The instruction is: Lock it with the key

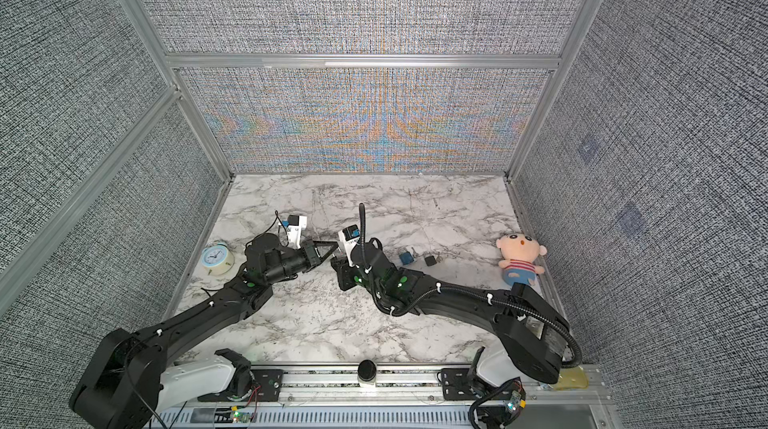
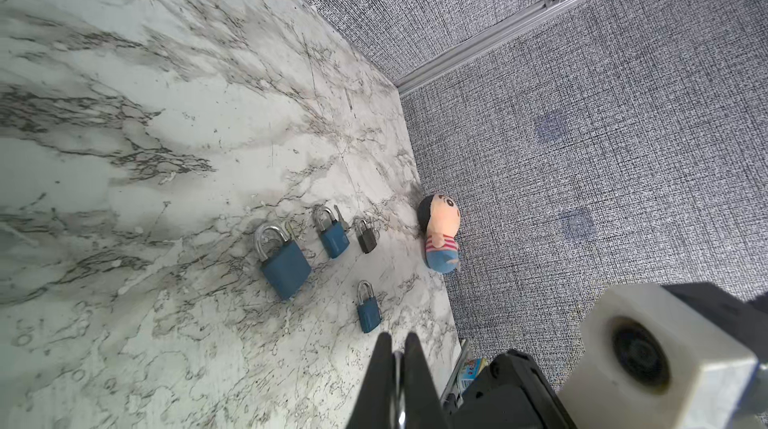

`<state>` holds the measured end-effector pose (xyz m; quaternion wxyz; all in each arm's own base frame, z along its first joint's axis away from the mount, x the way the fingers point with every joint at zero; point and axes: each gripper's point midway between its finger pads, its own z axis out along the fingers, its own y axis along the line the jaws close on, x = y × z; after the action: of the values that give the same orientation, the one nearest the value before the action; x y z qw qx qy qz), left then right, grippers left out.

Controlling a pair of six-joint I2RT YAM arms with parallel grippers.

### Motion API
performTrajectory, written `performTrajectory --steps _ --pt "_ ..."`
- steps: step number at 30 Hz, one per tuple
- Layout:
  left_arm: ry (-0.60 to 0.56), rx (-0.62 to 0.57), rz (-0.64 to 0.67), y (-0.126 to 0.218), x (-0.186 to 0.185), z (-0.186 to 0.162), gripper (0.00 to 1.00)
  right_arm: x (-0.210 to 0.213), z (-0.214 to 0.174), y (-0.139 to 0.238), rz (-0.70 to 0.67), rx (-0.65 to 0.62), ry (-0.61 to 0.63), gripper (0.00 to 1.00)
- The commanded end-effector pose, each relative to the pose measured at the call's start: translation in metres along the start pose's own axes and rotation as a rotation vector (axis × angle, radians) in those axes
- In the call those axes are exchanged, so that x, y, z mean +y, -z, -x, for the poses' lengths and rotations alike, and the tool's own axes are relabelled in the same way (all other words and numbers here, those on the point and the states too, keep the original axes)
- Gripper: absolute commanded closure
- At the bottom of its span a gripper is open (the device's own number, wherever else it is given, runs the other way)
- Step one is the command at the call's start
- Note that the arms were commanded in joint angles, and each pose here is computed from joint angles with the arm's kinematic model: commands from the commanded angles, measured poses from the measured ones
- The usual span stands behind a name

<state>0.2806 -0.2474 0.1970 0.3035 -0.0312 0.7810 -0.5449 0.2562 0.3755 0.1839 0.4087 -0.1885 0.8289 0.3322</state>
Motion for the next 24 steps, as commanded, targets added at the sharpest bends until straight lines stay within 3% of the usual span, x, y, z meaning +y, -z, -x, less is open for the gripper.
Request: performTrajectory --steps 1,6,8,11,16,24 --pt "-0.016 -0.027 -0.047 0.003 -0.013 0.007 1.0 -0.008 0.009 0.002 -0.044 -0.042 -0.015 0.99" --pt "-0.049 -0.044 -0.019 0.006 -0.012 0.01 0.99 -0.005 0.008 0.008 -0.016 -0.047 -0.022 1.0" --pt "-0.064 -0.075 0.026 0.011 -0.009 0.016 0.69 -0.001 0.008 0.014 0.023 -0.034 -0.026 1.0" --pt "-0.141 -0.129 0.086 0.021 -0.006 0.026 0.56 0.0 0.005 0.022 0.079 0.021 -0.046 1.0" --pt "-0.275 -0.158 0.136 0.034 -0.008 0.032 0.52 0.01 -0.001 0.04 0.243 0.135 -0.055 1.0" --pt "-0.415 -0.113 -0.097 0.042 -0.053 0.014 0.55 0.025 -0.008 0.067 0.489 0.286 -0.075 1.0"
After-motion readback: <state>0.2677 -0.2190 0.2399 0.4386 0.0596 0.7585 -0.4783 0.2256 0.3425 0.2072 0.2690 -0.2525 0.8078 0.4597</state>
